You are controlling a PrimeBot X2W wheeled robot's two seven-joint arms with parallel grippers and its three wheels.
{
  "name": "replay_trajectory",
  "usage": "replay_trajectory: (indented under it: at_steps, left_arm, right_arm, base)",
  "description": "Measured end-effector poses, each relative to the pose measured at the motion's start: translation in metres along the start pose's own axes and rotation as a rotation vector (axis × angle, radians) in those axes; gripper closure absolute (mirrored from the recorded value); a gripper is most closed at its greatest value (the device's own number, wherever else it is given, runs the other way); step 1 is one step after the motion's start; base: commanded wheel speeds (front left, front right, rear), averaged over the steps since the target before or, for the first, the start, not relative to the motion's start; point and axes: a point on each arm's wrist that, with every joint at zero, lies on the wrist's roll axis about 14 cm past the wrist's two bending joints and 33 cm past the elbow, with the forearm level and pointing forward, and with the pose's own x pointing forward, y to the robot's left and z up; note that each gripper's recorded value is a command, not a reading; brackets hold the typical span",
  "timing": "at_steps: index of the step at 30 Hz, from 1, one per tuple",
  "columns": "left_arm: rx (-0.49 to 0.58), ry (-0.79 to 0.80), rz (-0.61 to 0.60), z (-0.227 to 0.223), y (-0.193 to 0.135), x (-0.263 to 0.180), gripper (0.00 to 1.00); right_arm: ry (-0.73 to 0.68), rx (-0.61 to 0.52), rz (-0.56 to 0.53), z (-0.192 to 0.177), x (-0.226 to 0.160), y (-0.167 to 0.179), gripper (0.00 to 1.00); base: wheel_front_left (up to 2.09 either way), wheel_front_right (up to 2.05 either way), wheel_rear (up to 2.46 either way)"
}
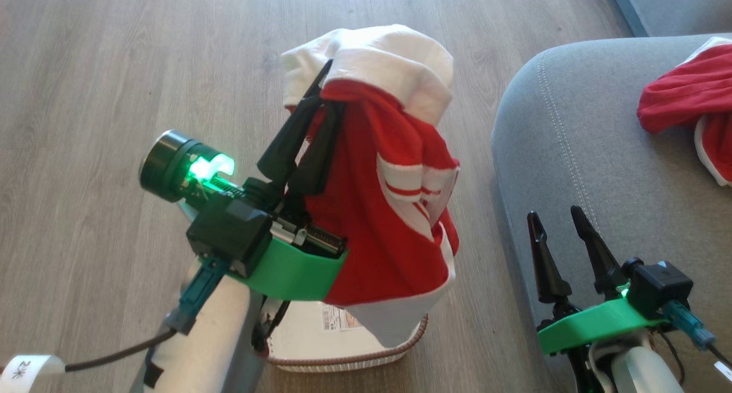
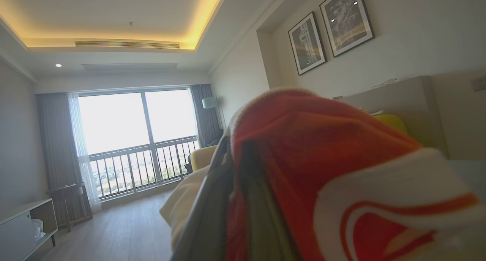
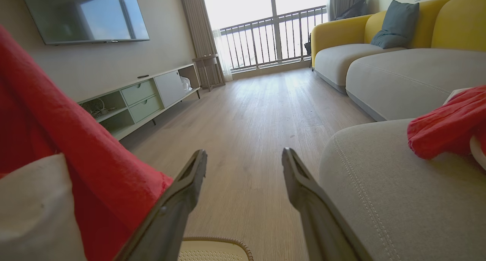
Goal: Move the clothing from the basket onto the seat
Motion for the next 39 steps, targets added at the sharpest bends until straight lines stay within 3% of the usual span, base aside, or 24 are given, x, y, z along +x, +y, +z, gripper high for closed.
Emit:
replay_trajectory:
  at_steps: [16, 24, 32, 39]
  left_arm:
    - [-0.017, 0.034, -0.016, -0.013, -0.006, 0.0, 1.0]
    - [-0.02, 0.049, -0.008, -0.019, -0.004, -0.002, 1.0]
    - [-0.018, 0.053, -0.004, -0.02, -0.003, -0.003, 1.0]
    - [-0.018, 0.062, -0.005, -0.022, -0.003, -0.005, 1.0]
  right_arm:
    - [-0.035, -0.039, 0.004, 0.013, -0.001, -0.003, 0.0]
    - [-0.012, -0.073, 0.272, 0.013, -0.009, 0.056, 0.0]
    - [0.023, -0.076, 0.45, 0.008, -0.026, 0.094, 0.0]
    - [0.014, -0.055, 0.538, 0.012, -0.028, 0.116, 0.0]
  base:
    - [0.0, 0.0, 0.0]
    - [0.0, 0.0, 0.0]
    - [0.0, 0.0, 0.0]
    - [0.0, 0.0, 0.0]
